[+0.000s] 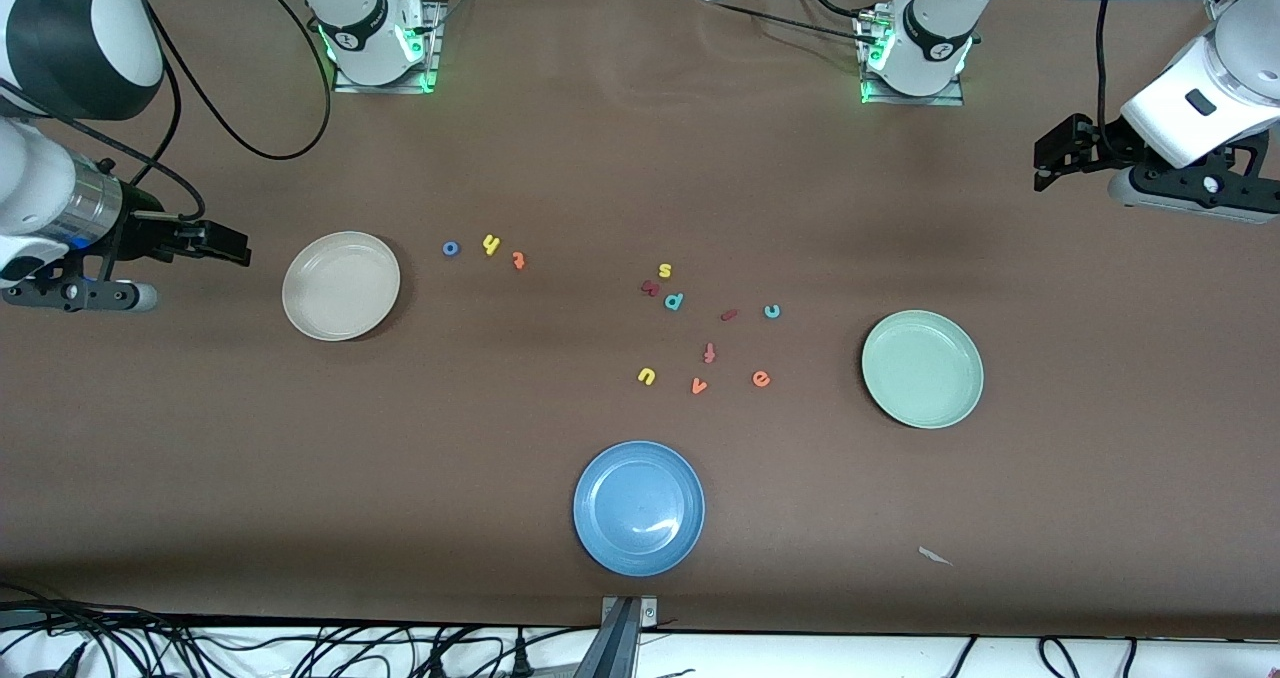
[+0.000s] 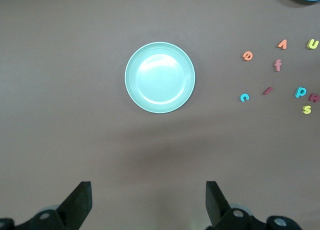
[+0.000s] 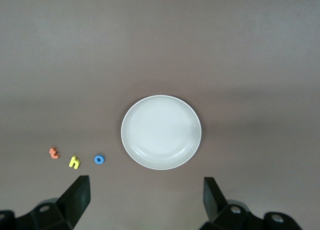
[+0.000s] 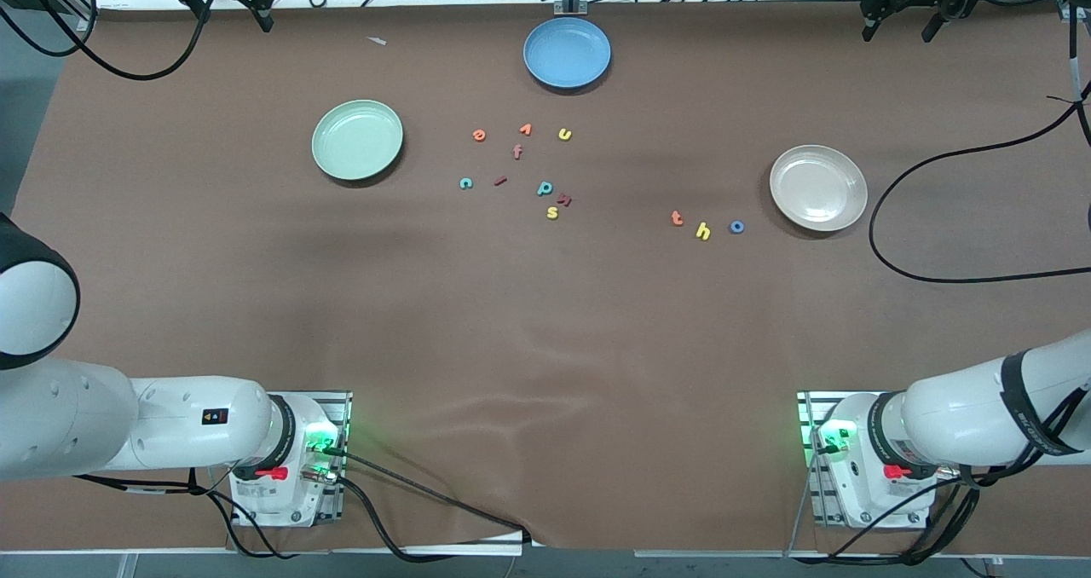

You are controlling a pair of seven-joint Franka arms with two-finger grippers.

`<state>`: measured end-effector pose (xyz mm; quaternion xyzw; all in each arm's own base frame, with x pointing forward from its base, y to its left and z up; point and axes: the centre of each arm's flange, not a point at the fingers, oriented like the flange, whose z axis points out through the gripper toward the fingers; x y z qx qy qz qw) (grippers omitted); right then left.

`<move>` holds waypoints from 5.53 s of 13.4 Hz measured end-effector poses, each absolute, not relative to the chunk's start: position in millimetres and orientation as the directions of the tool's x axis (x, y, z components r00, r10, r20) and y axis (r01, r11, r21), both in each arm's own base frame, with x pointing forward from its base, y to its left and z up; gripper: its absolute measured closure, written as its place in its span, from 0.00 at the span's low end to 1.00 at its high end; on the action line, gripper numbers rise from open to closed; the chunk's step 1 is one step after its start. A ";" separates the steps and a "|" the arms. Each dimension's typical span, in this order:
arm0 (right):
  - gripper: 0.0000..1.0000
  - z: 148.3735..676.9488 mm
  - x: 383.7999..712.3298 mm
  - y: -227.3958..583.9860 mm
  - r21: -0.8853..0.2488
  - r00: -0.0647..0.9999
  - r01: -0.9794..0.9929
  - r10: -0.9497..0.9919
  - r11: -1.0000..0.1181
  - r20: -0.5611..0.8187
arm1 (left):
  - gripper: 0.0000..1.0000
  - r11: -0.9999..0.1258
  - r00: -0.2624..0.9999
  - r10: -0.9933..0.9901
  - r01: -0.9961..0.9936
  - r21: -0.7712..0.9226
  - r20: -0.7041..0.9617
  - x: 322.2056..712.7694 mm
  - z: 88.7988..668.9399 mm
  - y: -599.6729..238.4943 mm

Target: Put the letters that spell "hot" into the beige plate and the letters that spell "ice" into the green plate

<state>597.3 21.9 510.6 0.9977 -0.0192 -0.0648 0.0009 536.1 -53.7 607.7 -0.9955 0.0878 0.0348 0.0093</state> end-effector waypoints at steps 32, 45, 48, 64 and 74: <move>0.00 468.5 575.2 194.8 0.072 0.967 -0.205 -0.214 -0.976 -0.140 | 0.00 -0.932 0.907 -0.358 -0.334 0.139 -0.222 600.0 422.5 -204.9; 0.03 270.0 479.5 240.3 0.072 0.914 -0.386 -0.392 -0.920 -0.104 | 0.02 -0.870 0.874 -0.486 -0.484 0.093 0.003 647.7 204.5 -320.9; 0.07 247.9 460.4 247.6 0.078 0.889 -0.440 -0.446 -0.895 -0.104 | 0.03 -0.839 0.840 -0.542 -0.542 0.045 0.009 650.1 185.0 -314.8; 0.26 174.7 428.0 252.1 0.073 0.853 -0.503 -0.508 -0.861 -0.120 | 0.52 -0.767 0.767 -0.641 -0.640 0.049 -0.016 640.7 171.0 -313.7; 0.37 172.0 421.5 256.4 0.070 0.844 -0.517 -0.522 -0.853 -0.119 | 0.71 -0.769 0.765 -0.639 -0.637 0.050 -0.078 642.2 202.3 -302.4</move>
